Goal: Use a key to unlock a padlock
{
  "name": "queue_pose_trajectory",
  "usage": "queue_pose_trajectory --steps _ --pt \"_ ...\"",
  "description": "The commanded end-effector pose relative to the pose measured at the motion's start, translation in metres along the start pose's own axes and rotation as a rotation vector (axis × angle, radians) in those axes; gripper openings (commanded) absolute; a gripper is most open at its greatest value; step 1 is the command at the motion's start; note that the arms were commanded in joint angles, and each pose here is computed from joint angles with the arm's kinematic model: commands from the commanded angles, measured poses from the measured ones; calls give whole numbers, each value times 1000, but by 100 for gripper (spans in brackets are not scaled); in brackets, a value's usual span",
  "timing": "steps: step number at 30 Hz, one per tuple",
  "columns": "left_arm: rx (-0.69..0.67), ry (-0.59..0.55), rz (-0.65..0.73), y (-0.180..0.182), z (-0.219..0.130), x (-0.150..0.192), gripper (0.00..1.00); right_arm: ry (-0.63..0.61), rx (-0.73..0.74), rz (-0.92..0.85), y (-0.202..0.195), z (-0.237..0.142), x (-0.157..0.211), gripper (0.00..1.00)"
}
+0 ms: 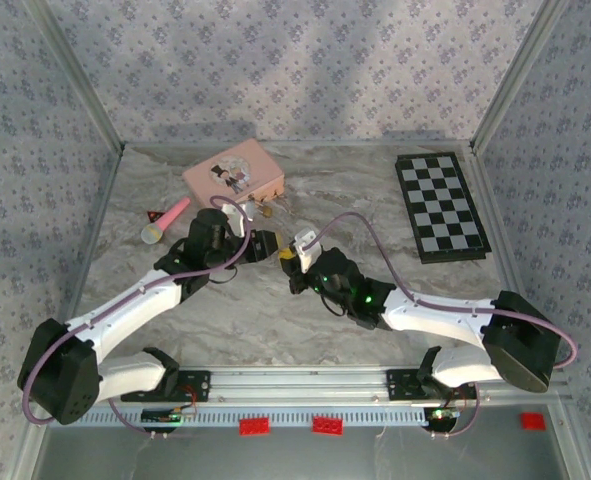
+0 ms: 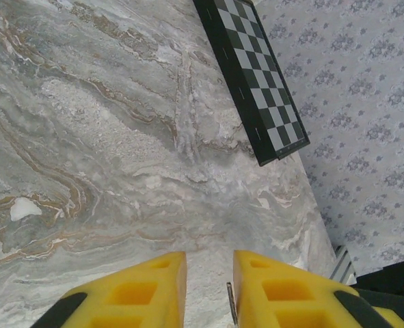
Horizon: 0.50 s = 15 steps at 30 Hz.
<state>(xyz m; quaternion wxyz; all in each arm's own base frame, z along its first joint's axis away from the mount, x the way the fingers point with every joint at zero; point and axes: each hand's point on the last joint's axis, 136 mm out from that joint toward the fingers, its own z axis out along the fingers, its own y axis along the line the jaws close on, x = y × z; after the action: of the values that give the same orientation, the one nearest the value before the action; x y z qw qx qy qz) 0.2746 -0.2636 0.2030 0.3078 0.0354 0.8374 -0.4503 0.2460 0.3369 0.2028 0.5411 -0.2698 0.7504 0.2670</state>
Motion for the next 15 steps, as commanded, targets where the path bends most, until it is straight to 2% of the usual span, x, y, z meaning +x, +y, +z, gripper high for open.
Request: queue_pose_trajectory --steps 1,8,15 --pt "44 -12 25 -16 0 -9 20 -26 20 -13 1 2 -13 0" --pt "47 -16 14 -15 1 -8 13 -25 36 -14 -1 2 -13 0" --pt "54 -36 -8 -15 1 -10 1 -22 61 5 -6 2 -13 0"
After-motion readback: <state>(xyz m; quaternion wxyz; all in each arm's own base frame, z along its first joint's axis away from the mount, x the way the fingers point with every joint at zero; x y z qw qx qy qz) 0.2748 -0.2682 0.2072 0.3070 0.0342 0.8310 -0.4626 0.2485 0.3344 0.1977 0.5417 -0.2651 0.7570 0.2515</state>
